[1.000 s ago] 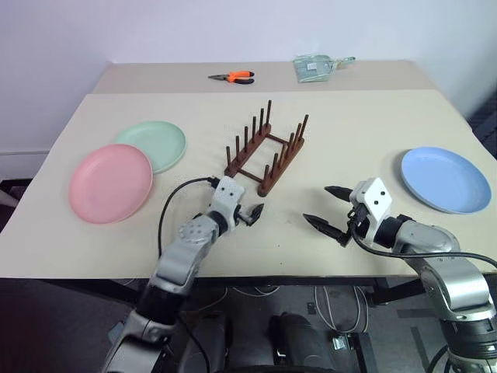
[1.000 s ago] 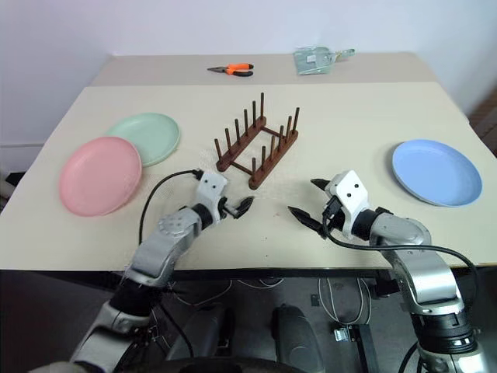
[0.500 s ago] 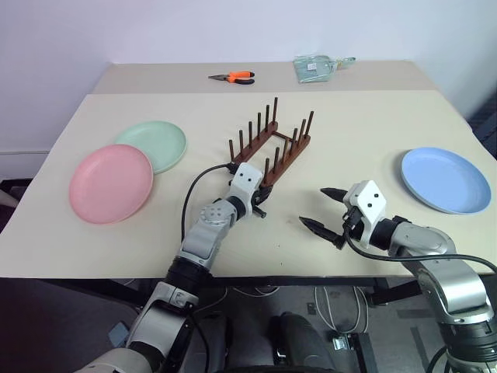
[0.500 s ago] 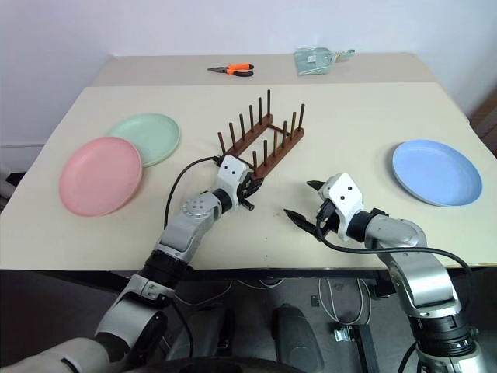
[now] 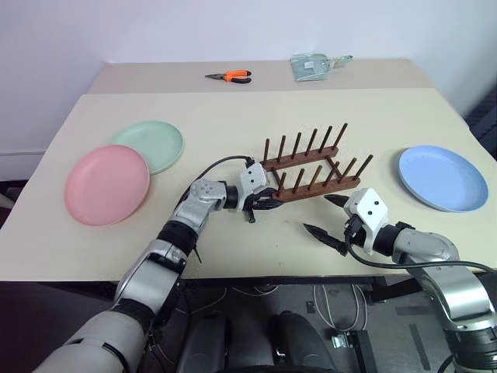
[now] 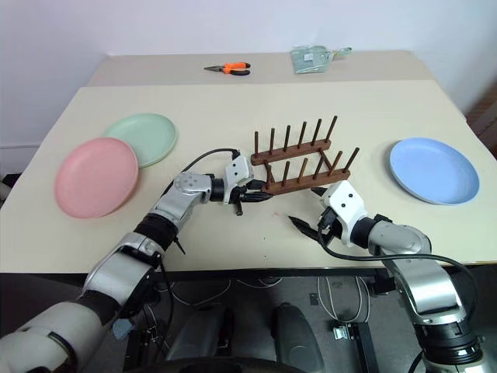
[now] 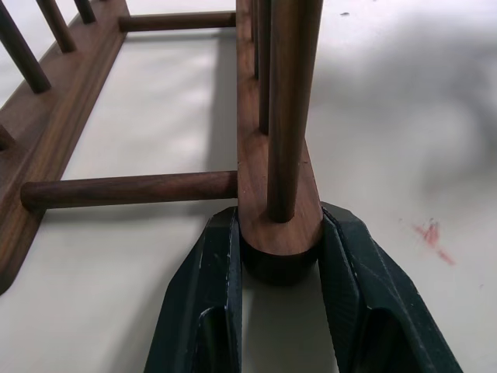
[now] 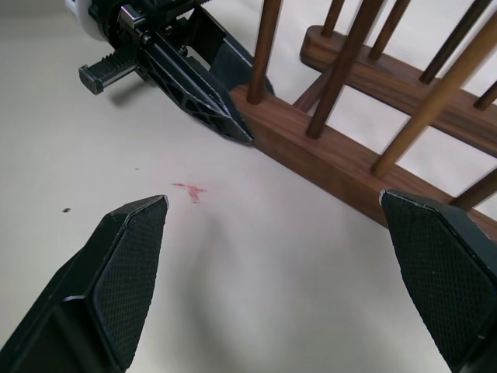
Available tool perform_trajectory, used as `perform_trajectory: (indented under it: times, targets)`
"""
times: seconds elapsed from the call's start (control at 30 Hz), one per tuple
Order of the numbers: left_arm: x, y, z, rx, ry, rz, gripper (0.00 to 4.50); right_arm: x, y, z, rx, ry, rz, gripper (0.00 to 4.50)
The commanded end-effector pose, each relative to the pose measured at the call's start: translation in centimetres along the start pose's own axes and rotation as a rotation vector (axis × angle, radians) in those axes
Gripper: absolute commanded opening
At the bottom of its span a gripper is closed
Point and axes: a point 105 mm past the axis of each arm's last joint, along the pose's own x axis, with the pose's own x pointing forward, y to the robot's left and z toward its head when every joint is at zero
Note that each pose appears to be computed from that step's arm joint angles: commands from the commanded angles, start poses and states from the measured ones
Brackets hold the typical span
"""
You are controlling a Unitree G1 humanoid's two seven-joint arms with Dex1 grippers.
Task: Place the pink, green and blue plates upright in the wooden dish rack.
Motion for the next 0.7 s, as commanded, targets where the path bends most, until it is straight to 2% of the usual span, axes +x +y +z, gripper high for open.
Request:
perform_trajectory:
  times: [0.03,0.1,0.13,0.17,0.2,0.3,0.43,0.47,0.6,0.7]
  targets:
    - [-0.7,0.7,-0.4,-0.006,-0.003,0.028,2.62,-0.6,-0.2,1.2,-0.035,-0.036,-0.042,4.5]
    - [-1.3,1.3,-1.3,-0.004,0.027,0.088,3.52,-0.7,-0.5,0.8,-0.04,-0.014,-0.06,4.5]
    - [-1.7,1.4,-1.7,-0.014,0.028,0.105,3.52,-0.8,-0.7,0.4,-0.043,0.005,-0.07,4.5]
    - [-2.1,1.4,-1.9,-0.029,0.02,0.12,3.58,-0.9,-1.0,0.0,-0.049,0.03,-0.083,3.96]
    - [-2.6,1.3,-2.0,-0.067,0.001,0.128,3.58,-1.1,-1.5,-0.6,-0.064,0.06,-0.11,3.69]
    - [-4.0,-0.1,-1.6,-0.124,-0.061,0.11,2.71,-1.5,-3.7,-1.9,-0.092,0.141,-0.21,2.26]
    - [-3.7,-4.5,-0.3,-0.147,-0.073,-0.004,0.75,-1.5,-4.9,-2.9,-0.109,0.196,-0.234,0.27]
    - [-3.1,-5.4,-0.1,-0.127,-0.047,-0.02,0.26,-1.4,-5.0,-3.2,-0.123,0.217,-0.232,0.0]
    - [-1.0,-6.7,1.0,-0.095,-0.023,-0.002,0.26,-0.5,-5.9,-3.9,-0.173,0.265,-0.232,0.0]
    - [0.6,-5.3,0.7,-0.116,0.028,0.116,0.26,0.9,-7.3,-3.7,-0.204,0.274,-0.266,0.0]
